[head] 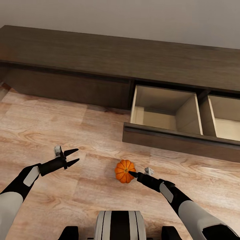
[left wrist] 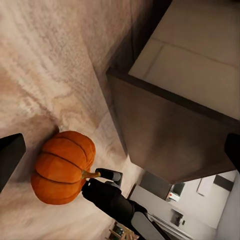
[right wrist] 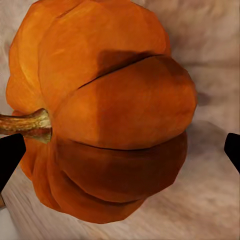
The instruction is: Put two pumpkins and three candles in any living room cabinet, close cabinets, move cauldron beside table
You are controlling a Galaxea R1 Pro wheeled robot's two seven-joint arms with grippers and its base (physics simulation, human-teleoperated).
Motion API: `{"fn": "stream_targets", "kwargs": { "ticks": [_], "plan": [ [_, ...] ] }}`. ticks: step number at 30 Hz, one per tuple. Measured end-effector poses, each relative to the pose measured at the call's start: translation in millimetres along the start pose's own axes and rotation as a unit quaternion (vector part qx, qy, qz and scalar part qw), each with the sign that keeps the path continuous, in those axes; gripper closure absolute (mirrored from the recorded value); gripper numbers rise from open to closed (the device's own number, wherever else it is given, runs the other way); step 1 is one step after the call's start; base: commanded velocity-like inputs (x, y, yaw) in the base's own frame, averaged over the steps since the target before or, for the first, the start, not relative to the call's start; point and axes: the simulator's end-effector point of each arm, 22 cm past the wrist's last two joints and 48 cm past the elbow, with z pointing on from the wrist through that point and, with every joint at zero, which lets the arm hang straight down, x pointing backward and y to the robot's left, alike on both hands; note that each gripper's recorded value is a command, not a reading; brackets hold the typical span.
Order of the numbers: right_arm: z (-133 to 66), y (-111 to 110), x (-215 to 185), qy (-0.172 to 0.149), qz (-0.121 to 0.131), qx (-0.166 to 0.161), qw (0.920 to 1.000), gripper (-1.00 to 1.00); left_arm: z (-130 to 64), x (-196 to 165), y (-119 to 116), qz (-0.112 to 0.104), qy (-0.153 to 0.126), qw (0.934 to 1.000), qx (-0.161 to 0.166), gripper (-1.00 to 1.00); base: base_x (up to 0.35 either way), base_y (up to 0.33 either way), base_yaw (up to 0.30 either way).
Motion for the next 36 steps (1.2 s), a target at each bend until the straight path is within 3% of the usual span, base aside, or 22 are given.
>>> {"fn": "stream_targets", "kwargs": {
  "ticks": [13,17,21,36],
  "plan": [
    [-0.5,-1.2,-0.1,0.0,0.0,0.002,1.0,-1.0,0.7,0.5,-0.2,0.0,0.0,1.0,0.001,-1.0,0.02,0.057,0.0],
    [1.6,-0.1,-2.6,0.002,-0.015,0.009,0.9998,-1.0,-1.6,0.9,2.6,-0.002,-0.001,1.0,-0.002,-1.0,0.0,0.0,0.0],
    [0.7,0.3,-0.9,0.001,-0.005,0.003,1.0,-1.0,-2.1,3.1,5.0,-0.005,0.0,1.0,-0.003,-1.0,0.0,0.0,0.0],
    [0.5,-4.1,-0.7,0.001,-0.005,0.013,0.9999,-1.0,-2.8,2.8,4.7,-0.005,0.0,1.0,-0.003,-1.0,0.0,0.0,0.01]
  ]
}}
